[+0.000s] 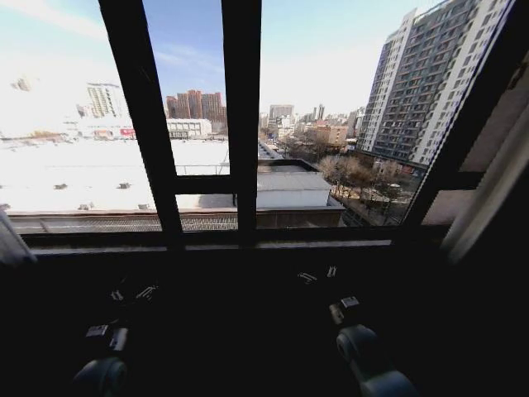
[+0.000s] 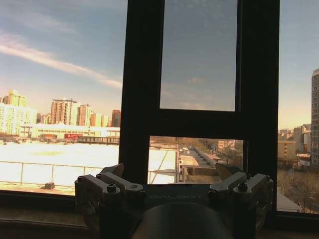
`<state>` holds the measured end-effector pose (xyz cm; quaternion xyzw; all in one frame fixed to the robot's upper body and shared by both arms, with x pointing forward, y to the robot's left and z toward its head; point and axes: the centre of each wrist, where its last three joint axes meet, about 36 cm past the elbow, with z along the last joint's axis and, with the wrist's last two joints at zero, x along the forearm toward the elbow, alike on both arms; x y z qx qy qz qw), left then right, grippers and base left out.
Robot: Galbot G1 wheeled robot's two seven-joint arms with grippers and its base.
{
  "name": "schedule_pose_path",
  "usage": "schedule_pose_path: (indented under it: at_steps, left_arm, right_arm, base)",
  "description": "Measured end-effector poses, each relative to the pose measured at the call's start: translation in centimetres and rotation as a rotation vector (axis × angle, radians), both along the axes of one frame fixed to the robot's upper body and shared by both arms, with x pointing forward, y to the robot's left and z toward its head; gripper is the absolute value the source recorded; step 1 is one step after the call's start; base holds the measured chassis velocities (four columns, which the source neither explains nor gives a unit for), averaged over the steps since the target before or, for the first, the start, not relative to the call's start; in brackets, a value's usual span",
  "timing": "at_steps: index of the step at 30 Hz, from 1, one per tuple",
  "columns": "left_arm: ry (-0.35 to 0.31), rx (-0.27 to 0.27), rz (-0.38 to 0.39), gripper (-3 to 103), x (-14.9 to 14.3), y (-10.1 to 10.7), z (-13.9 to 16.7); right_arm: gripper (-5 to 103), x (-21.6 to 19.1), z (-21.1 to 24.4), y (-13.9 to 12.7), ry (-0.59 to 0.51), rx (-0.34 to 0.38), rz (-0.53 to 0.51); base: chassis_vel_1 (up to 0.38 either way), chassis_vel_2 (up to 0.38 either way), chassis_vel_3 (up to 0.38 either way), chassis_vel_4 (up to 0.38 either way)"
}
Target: Open the curtains by pulling them apart, changing their state from closed to fully open.
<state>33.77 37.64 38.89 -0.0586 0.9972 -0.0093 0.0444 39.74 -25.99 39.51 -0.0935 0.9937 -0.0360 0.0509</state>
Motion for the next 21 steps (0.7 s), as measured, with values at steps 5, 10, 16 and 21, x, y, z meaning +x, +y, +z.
schedule_pose_path:
  at_steps: [5,10,16,21]
  left_arm:
    - [0.000,0.000,0.000,100,0.01,0.00,0.00]
    - [0.000,0.000,0.000,100,0.01,0.00,0.00]
    - [0.000,0.000,0.000,100,0.00,0.01,-0.01]
    - [0.001,0.000,0.001,100,-0.01,0.03,-0.01]
  right_arm:
    - [100,0.01,0.00,0.00,0.000,0.000,0.000]
    - [100,0.01,0.01,-0.01,0.000,0.000,0.000]
    - [100,0.01,0.00,0.00,0.000,0.000,0.000]
    - [100,0.00,0.00,0.00,0.000,0.000,0.000]
  base:
    - [0.000,0.000,0.000,0.000]
    - [0.063,-0.094,-0.086,0.092]
    - [0.215,-0.199,-0.198,0.190]
    - [0.123,-0.113,-0.138,0.141]
